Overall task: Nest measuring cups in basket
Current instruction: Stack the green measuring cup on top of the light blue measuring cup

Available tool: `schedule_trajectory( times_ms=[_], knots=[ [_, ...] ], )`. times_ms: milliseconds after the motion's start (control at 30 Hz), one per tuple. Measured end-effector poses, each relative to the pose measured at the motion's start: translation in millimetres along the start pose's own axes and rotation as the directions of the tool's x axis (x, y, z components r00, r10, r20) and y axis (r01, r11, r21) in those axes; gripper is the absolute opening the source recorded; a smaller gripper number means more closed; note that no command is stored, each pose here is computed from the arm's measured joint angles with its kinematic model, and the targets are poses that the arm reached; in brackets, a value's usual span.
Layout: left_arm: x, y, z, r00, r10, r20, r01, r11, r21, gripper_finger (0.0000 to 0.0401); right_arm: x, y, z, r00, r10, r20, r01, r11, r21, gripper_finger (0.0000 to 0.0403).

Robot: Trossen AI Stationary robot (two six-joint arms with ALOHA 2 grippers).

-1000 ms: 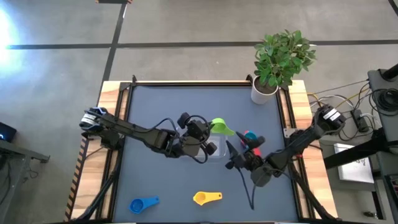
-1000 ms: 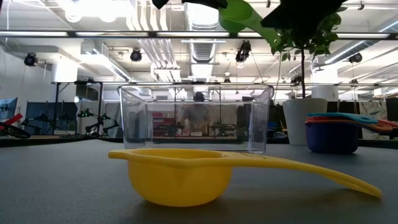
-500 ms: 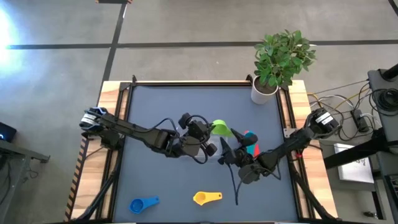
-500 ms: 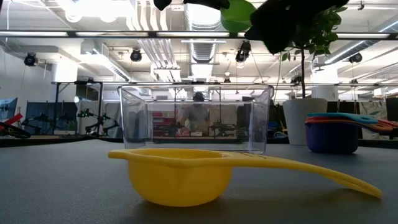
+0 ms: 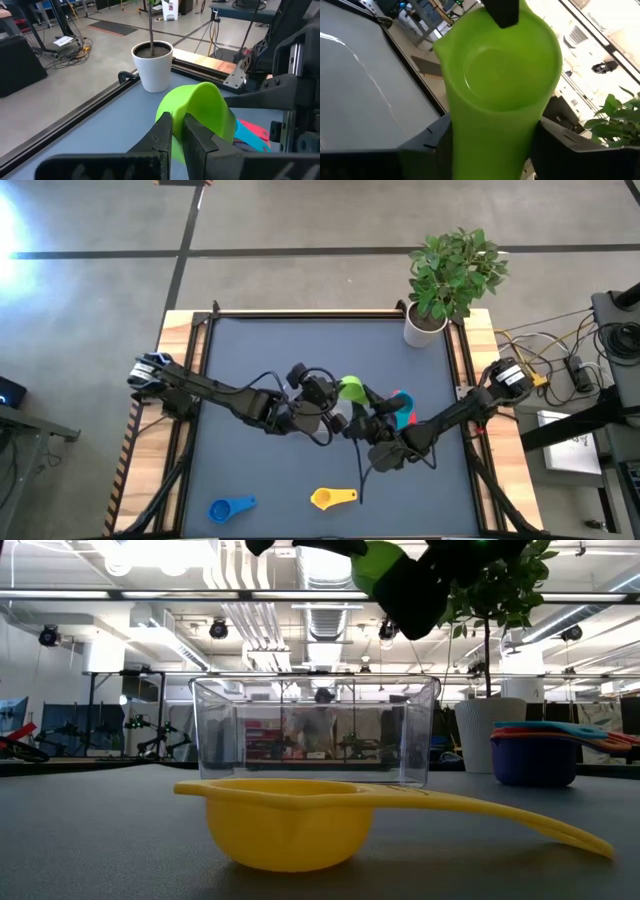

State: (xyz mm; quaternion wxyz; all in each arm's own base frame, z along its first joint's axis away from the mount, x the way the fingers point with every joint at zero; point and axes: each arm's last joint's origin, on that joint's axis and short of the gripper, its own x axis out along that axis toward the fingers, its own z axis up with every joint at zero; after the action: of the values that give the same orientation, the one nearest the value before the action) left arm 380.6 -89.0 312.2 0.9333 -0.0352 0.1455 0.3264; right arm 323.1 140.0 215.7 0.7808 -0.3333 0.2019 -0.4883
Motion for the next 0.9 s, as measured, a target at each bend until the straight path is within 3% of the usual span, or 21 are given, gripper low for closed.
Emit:
schedule_trajectory(
  times_ms=[500,900],
  knots=[
    [-0.2,0.5,0.0,1.000,0.004,0.000,-0.004,1.000,-0.001,0.0011,-0.4,-1.5,-2.4,1.000,0.020,0.012,-0.021,0.999,0.033,0.0161],
    [0.2,0.9,-2.7,1.000,-0.003,-0.027,0.004,0.999,0.033,0.0113,-8.3,0.2,-1.7,0.995,0.082,0.053,-0.084,0.996,0.036,0.0146]
  ],
)
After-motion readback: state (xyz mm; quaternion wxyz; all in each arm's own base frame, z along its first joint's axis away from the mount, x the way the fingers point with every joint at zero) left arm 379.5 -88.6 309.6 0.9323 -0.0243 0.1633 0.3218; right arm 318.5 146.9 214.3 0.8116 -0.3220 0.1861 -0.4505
